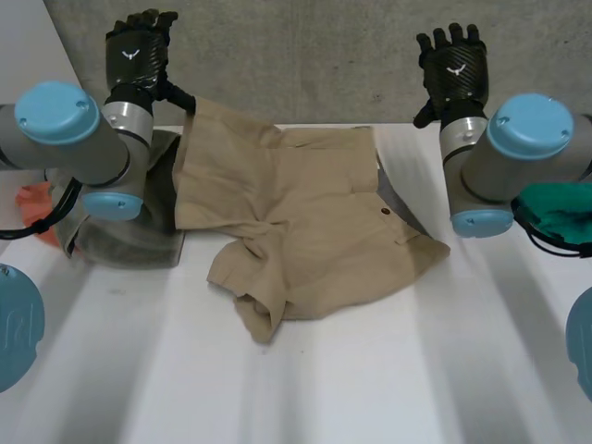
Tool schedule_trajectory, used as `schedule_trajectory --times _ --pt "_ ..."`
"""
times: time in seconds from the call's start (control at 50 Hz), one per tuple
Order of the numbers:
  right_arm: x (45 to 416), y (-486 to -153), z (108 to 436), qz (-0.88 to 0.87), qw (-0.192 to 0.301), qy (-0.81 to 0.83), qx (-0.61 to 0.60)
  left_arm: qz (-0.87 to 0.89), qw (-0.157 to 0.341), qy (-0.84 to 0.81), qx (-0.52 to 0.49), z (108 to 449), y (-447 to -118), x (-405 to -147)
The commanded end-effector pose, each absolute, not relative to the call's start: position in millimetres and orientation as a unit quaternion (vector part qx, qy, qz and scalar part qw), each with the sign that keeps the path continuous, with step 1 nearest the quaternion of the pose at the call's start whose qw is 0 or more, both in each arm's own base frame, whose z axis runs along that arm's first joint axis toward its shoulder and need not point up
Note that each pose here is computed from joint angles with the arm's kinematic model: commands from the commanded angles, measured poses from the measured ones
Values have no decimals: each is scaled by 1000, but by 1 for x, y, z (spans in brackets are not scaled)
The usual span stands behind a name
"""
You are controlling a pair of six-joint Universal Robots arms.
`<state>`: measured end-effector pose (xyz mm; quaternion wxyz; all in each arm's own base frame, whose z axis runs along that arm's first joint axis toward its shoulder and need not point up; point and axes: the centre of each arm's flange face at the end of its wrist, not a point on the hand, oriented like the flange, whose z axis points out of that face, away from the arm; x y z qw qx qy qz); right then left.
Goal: Fold the laundry.
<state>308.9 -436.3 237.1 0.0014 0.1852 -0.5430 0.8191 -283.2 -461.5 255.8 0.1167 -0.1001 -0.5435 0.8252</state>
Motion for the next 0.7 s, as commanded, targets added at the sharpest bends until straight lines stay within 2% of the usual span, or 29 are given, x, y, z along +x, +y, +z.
schedule_trajectory --times 0.02,0.1,0.12,0.18,0.2,0.26,0.28,0.36,0.44,0.5,0.56,0.7 --pt "286 -425 266 780 -21 -591 204 791 87 -600 -79 273 -436 -270" --pt "274 -401 278 737 -39 -620 266 756 75 -644 -92 279 -395 -268" --pt "271 -396 278 727 -40 -627 279 738 76 -661 -110 279 -373 -271" --pt "258 -373 276 684 -32 -647 335 706 82 -687 -153 274 -335 -276" --pt "254 -367 273 671 -28 -652 351 680 90 -703 -187 268 -306 -280" --pt "242 -347 259 628 -13 -672 393 641 106 -723 -237 256 -262 -287" --pt "236 -340 250 607 -8 -680 411 615 117 -733 -268 246 -233 -290" --pt "224 -323 219 557 -11 -701 445 571 144 -738 -330 222 -172 -298" --pt "219 -316 190 534 -32 -706 464 564 163 -722 -366 202 -135 -310" --pt "218 -319 173 537 -43 -701 467 571 161 -714 -373 190 -127 -318" --pt "216 -325 155 546 -50 -694 466 583 141 -708 -373 173 -132 -326" --pt "221 -338 130 562 -60 -684 461 585 65 -724 -361 148 -158 -330"
